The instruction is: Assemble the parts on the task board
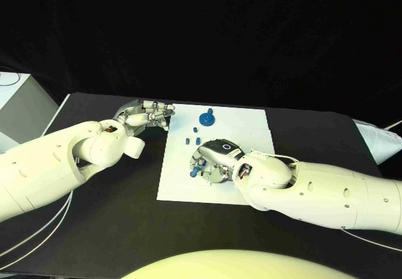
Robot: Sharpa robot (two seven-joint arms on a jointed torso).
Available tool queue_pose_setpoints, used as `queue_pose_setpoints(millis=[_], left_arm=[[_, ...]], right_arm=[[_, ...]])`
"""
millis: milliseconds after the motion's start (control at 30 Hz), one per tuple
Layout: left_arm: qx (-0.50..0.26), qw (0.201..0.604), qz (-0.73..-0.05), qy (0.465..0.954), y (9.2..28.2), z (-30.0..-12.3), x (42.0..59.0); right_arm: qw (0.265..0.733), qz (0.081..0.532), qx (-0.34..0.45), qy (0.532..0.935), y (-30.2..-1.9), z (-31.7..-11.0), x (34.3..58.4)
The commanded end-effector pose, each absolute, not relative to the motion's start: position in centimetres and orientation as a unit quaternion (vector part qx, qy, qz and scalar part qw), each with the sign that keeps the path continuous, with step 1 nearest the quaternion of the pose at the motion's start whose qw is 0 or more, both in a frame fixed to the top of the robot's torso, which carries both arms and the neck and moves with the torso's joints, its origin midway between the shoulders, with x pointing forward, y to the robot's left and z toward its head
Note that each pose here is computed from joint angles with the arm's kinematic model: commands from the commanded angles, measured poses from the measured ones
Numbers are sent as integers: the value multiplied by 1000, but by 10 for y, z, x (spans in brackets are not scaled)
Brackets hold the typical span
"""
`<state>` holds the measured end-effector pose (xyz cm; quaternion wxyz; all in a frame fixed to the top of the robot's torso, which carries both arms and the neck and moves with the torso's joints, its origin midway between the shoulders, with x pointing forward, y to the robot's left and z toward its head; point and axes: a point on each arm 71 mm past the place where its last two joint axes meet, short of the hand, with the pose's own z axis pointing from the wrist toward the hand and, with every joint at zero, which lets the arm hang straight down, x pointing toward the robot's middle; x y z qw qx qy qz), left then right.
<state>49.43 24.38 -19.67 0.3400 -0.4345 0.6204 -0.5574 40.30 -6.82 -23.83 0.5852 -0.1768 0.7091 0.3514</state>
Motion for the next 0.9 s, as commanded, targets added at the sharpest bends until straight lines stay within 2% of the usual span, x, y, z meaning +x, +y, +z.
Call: queue_pose_setpoints(millis=[33,633,900], left_arm=[[-433,336,-562,620,243,-196,494],[-433,335,-562,620,243,-196,494],[-433,335,-562,620,242,-196,494]], right_arm=[[582,347,-186,712,-68,-239,402],[588,337,-202,707,-65,-240,401],[590,315,-235,705,-59,-247,399]])
